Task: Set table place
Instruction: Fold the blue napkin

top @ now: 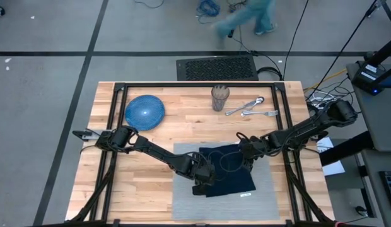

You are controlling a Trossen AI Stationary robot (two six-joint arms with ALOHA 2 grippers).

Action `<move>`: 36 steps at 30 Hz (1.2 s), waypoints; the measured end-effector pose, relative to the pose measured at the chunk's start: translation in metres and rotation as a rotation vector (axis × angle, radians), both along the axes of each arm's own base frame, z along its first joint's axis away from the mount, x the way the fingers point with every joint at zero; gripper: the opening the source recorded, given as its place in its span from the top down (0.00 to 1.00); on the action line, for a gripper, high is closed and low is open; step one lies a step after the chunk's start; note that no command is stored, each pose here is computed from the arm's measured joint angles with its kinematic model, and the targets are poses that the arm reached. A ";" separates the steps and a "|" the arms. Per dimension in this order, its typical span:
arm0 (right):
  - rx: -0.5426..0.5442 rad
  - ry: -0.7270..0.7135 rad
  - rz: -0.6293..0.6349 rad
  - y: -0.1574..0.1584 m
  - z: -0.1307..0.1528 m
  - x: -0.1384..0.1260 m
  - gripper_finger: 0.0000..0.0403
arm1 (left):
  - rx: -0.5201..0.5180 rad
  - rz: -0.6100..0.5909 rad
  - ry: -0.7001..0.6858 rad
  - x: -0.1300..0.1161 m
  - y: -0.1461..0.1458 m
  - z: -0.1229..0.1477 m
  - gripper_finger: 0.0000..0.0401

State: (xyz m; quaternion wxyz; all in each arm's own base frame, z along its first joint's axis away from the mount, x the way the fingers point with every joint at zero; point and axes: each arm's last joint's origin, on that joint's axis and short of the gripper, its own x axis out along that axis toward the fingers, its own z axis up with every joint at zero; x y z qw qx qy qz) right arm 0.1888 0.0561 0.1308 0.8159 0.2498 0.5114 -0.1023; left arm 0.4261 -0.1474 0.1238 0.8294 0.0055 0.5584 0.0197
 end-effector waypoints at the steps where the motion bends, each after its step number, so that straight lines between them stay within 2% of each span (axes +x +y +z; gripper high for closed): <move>1: 0.003 -0.008 0.010 0.000 0.000 0.001 0.74 | 0.000 0.000 -0.001 0.000 0.000 0.000 0.63; 7: -0.020 -0.012 0.068 0.003 0.001 -0.001 0.98 | -0.008 -0.002 0.002 0.000 0.000 0.000 0.63; 12: -0.023 -0.009 0.085 0.006 0.010 -0.003 0.99 | -0.010 -0.003 0.004 0.000 0.000 0.000 0.63; 25: -0.053 -0.102 0.124 0.009 0.056 0.000 1.00 | -0.013 -0.001 0.003 0.000 0.000 0.000 0.63; 31: -0.051 -0.129 0.133 0.010 0.063 0.003 1.00 | -0.013 -0.002 0.001 0.000 0.000 0.000 0.63; 36: -0.055 -0.098 0.116 0.006 0.061 0.003 1.00 | -0.013 -0.003 -0.034 0.002 -0.001 0.004 0.63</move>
